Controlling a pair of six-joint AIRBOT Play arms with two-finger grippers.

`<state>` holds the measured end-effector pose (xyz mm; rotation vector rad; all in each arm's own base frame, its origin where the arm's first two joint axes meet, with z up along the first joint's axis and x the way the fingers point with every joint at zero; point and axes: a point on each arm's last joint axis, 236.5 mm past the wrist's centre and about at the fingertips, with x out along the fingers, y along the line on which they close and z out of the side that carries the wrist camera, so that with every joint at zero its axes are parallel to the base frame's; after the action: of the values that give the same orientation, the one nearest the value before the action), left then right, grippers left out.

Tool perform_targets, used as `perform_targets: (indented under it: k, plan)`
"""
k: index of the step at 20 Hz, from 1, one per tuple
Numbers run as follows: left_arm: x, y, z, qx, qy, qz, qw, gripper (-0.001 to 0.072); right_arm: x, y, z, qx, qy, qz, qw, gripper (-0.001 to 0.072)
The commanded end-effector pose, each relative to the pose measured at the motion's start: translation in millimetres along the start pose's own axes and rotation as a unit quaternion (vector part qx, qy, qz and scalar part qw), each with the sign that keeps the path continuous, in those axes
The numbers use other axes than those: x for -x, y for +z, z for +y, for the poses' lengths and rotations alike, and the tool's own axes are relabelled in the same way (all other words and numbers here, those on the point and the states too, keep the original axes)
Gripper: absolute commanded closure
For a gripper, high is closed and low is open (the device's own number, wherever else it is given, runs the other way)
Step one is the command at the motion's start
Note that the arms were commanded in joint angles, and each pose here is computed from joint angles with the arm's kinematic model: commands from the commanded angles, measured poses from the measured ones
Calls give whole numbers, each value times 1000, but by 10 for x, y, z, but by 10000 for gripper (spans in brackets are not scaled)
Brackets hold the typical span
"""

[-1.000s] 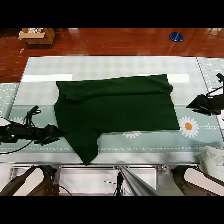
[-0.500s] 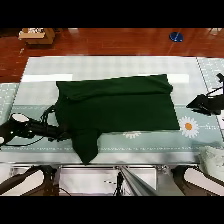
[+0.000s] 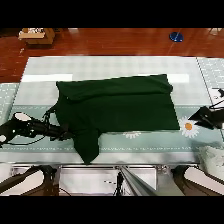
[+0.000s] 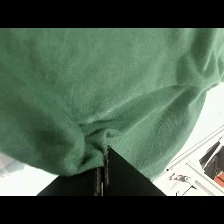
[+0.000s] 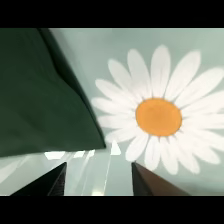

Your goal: Fold the shirts.

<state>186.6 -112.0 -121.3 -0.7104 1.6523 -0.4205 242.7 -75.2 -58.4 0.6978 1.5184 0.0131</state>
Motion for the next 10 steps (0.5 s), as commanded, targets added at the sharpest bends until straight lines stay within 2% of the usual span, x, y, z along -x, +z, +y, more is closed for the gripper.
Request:
perform_targets:
  k: [1, 4, 9, 10]
  plan:
    - [-3, 5, 27, -6, 6, -1, 1000, 686, -239, -163, -46, -22, 20, 10, 1000, 223]
    - [-3, 6, 26, -6, 5, -1, 1000, 686, -367, -101, 12, -34, 36, -13, 999, 225]
    - [-3, 7, 27, -6, 6, -1, 1000, 686, -692, -140, 236, 17, 9, -2, 1000, 231]
    - [-3, 8, 26, -6, 6, -2, 1000, 686, -747, -140, 292, 22, 4, 2, 1000, 283]
